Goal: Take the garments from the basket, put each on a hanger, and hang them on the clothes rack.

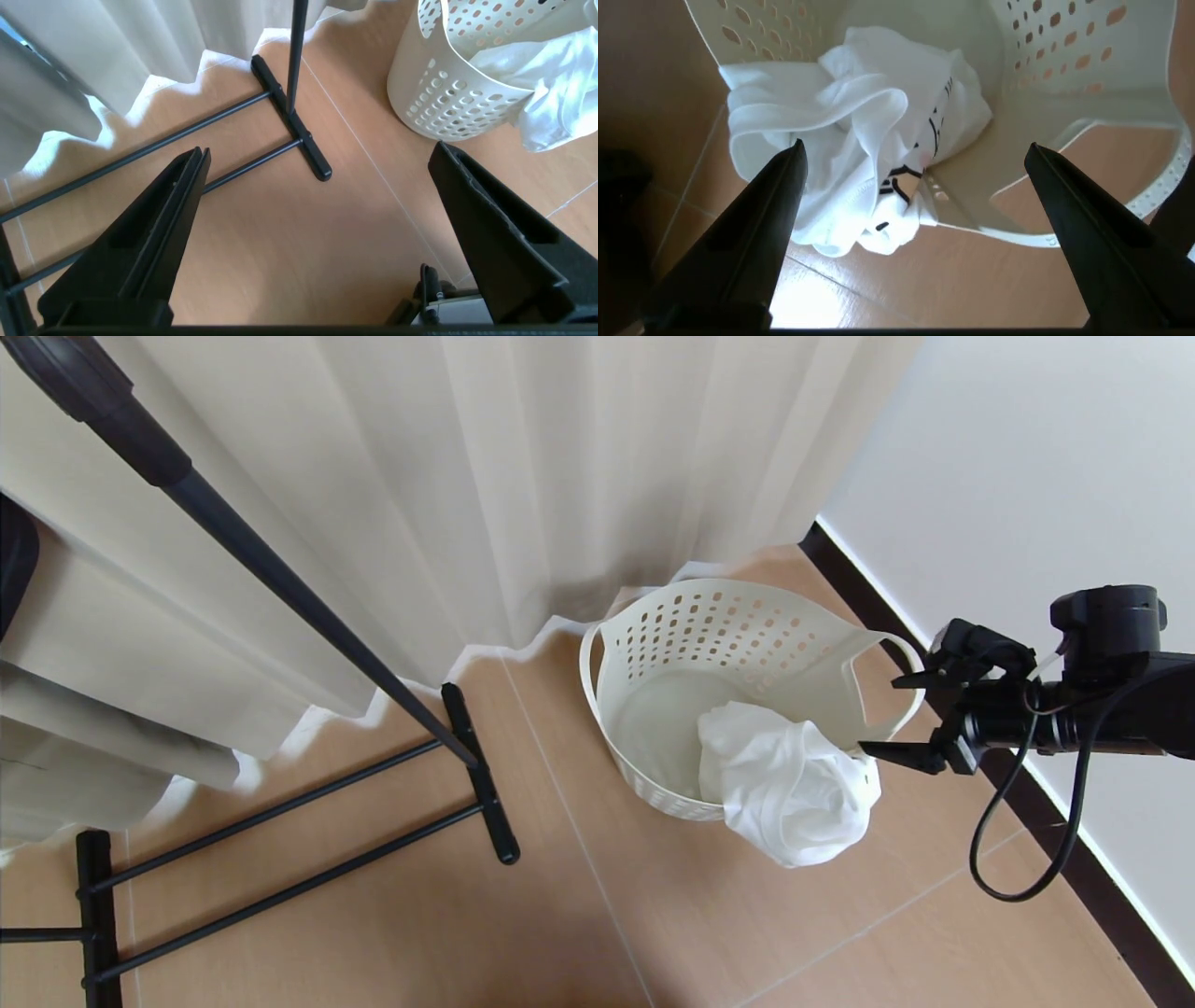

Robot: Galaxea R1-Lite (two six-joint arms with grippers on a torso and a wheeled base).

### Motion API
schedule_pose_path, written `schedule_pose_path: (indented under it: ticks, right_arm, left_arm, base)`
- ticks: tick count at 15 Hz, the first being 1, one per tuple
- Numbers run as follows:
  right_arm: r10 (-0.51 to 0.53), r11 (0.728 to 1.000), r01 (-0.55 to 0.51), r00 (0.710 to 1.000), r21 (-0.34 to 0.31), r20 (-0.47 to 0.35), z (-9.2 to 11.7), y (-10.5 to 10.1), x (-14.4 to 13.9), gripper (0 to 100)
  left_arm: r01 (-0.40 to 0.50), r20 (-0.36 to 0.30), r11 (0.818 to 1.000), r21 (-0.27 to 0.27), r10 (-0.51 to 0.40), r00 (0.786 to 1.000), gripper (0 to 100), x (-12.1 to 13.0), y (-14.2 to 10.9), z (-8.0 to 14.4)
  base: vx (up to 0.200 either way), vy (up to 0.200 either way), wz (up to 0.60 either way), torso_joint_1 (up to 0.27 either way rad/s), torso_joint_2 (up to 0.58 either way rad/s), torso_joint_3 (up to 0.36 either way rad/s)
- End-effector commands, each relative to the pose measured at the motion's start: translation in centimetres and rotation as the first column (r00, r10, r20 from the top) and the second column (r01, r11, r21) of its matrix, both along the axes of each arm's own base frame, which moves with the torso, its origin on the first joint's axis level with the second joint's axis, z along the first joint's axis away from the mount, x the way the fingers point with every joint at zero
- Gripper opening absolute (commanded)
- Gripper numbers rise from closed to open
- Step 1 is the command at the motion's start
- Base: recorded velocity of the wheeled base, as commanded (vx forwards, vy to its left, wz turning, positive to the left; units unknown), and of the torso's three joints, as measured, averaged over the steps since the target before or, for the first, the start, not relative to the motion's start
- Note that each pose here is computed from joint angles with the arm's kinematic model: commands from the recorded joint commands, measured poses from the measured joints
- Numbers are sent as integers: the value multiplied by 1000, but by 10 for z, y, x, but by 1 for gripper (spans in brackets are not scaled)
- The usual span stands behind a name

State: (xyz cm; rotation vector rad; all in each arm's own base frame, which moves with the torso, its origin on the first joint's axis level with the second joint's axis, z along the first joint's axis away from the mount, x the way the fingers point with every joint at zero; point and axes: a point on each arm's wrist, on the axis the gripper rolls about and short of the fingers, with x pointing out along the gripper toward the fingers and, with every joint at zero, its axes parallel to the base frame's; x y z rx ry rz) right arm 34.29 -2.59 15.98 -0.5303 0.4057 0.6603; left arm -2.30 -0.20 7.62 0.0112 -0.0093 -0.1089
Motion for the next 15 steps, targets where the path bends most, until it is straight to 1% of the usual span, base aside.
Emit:
schedule_pose_path:
  ticks: [1, 3, 7, 11, 13, 15]
  right_arm:
    - [-13, 1000, 12, 1000, -10, -26, -9, 0, 1, 100]
    - [-43, 999, 41, 998, -36, -43, -14, 1, 3, 100]
    - [-46, 998, 43, 997, -38, -66, -23, 1, 9, 100]
    - [-53, 998, 52, 996, -23, -78, -29, 0, 22, 100]
    - [-37, 999, 36, 995, -17, -92, -35, 8, 29, 100]
    - [-41, 999, 41, 994, -3, -105, -39, 10, 35, 100]
  left_arm:
    - [0, -1, 1000, 0, 0, 1000, 100, 0, 0, 0]
    - [0, -1, 1000, 0, 0, 1000, 100, 0, 0, 0]
    - [0, -1, 1000, 0, 0, 1000, 100, 0, 0, 0]
    - [0, -1, 1000, 0, 0, 1000, 100, 0, 0, 0]
    - [0, -1, 1000, 0, 0, 1000, 100, 0, 0, 0]
    - [0, -1, 1000, 0, 0, 1000, 100, 0, 0, 0]
  base:
    - [0, 0, 0, 0, 0, 0]
    - [0, 0, 0, 0, 0, 0]
    - [0, 0, 0, 0, 0, 0]
    - [0, 0, 0, 0, 0, 0]
    - [0, 0, 0, 0, 0, 0]
    - [0, 0, 0, 0, 0, 0]
